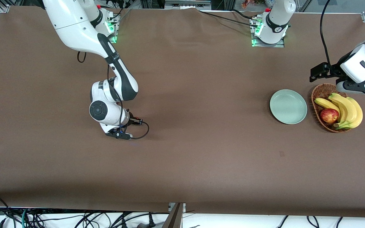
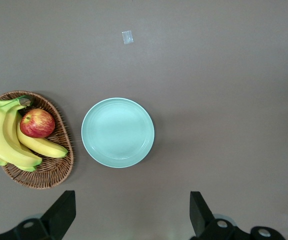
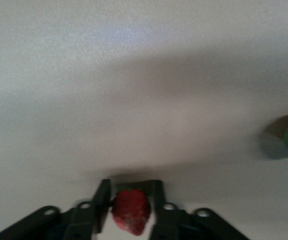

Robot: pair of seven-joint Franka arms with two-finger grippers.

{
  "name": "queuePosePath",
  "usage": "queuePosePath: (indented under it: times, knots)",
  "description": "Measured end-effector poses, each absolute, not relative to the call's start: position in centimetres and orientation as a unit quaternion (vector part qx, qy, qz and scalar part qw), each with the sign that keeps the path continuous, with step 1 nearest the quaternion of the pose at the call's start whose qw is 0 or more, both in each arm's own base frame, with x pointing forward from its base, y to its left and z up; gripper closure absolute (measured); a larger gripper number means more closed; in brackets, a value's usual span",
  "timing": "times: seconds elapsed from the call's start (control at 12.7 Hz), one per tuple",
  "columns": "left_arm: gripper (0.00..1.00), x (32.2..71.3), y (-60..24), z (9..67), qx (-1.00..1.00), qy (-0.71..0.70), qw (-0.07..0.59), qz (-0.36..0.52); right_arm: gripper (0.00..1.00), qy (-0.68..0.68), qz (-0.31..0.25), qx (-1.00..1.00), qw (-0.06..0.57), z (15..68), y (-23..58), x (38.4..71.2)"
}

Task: Collect all strawberries into plate
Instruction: 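Set the strawberry mid-table with the right gripper while the left gripper approaches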

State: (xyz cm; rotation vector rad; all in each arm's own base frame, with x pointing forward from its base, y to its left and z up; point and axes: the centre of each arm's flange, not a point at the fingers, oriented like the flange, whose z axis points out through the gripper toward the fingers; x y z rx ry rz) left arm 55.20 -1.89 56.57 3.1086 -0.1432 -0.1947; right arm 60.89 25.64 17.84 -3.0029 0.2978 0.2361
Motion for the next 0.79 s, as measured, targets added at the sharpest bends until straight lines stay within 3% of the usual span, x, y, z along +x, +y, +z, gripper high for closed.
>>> queuePosePath:
  times: [0.47,0.79]
  knots:
    - [0.0,55.2,-1.9,56.5,0.997,-0.046,0.012,-0.063,0.7,0.168,0.065,-0.979,0.095,21.5,32.5,60.7]
    - [0.0,55.3,-1.9,56.4,0.997,-0.046,0.012,-0.063,0.7,0.226,0.021,-0.96,0.163,25.0,42.2,60.1]
